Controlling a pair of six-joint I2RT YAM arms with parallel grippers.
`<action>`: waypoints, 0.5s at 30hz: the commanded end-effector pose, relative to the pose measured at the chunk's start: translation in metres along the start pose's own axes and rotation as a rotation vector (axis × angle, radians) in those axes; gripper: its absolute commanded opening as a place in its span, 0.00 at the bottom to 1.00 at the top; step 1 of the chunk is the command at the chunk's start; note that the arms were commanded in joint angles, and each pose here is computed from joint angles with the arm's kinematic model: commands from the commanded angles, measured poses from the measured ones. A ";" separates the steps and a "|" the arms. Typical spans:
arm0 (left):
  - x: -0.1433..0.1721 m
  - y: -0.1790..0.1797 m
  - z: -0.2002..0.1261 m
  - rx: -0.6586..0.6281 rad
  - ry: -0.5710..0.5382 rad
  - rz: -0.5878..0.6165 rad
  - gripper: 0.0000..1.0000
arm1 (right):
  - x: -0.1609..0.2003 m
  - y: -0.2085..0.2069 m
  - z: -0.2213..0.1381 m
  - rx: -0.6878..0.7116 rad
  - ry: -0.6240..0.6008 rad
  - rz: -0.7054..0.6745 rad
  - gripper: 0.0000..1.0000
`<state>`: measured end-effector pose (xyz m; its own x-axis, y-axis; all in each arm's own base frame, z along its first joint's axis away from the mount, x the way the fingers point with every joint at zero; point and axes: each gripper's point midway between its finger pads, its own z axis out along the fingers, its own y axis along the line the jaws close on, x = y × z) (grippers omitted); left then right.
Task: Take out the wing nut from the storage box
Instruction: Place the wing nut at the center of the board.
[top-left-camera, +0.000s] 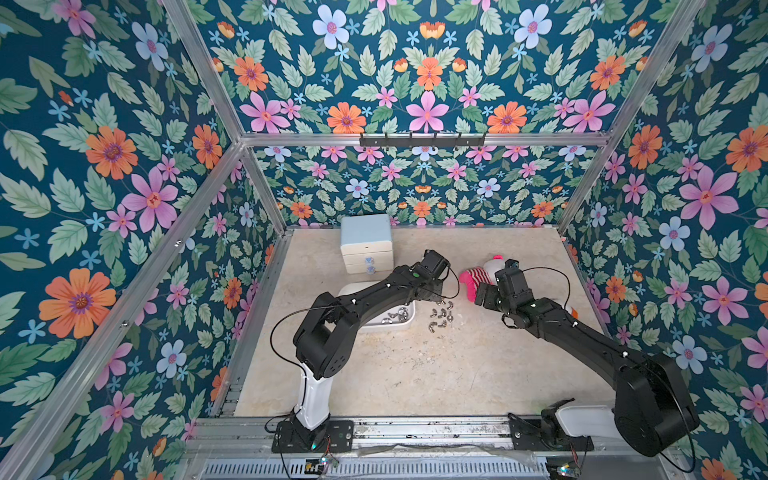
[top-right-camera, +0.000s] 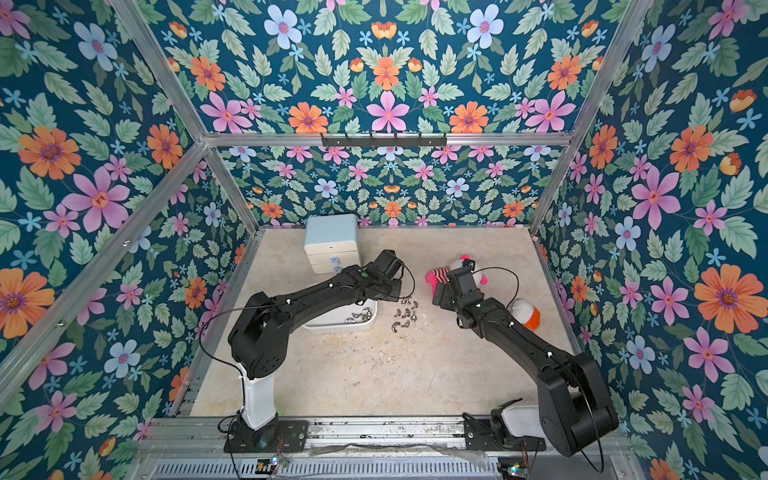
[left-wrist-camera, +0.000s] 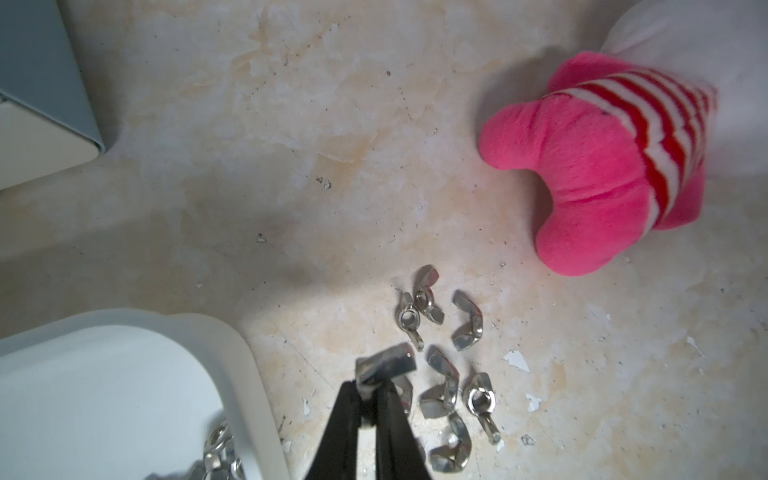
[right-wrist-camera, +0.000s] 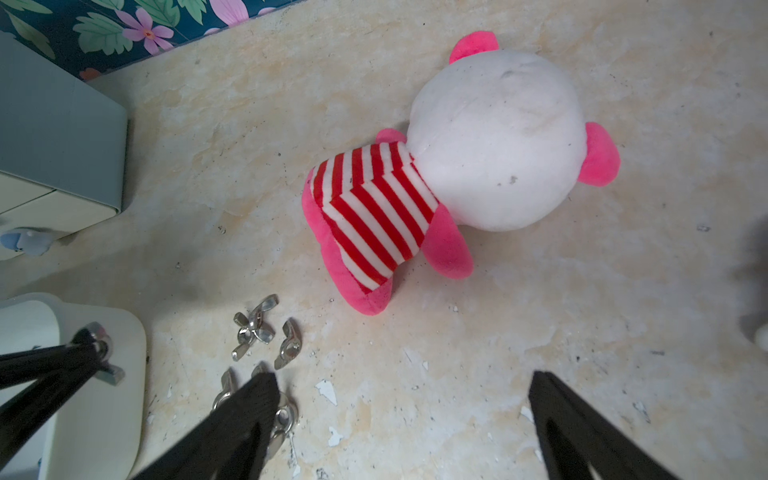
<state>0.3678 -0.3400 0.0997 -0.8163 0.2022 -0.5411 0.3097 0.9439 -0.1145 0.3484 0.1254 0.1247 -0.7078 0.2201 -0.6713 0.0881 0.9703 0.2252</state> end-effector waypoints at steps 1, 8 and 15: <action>0.006 0.000 0.006 -0.002 0.028 0.003 0.11 | 0.000 -0.002 0.000 0.011 -0.006 0.009 0.99; 0.016 0.001 0.023 -0.017 0.063 0.005 0.11 | 0.001 -0.001 0.002 0.005 -0.001 0.008 0.99; 0.022 -0.003 0.041 -0.017 0.094 0.011 0.11 | 0.003 -0.002 0.002 0.008 -0.001 0.009 0.99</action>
<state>0.3689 -0.3462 0.0569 -0.8499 0.2345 -0.4719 0.3109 0.9462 -0.0897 0.3473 0.1250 0.1213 -0.7124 0.2180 -0.6670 0.0891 0.9709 0.2221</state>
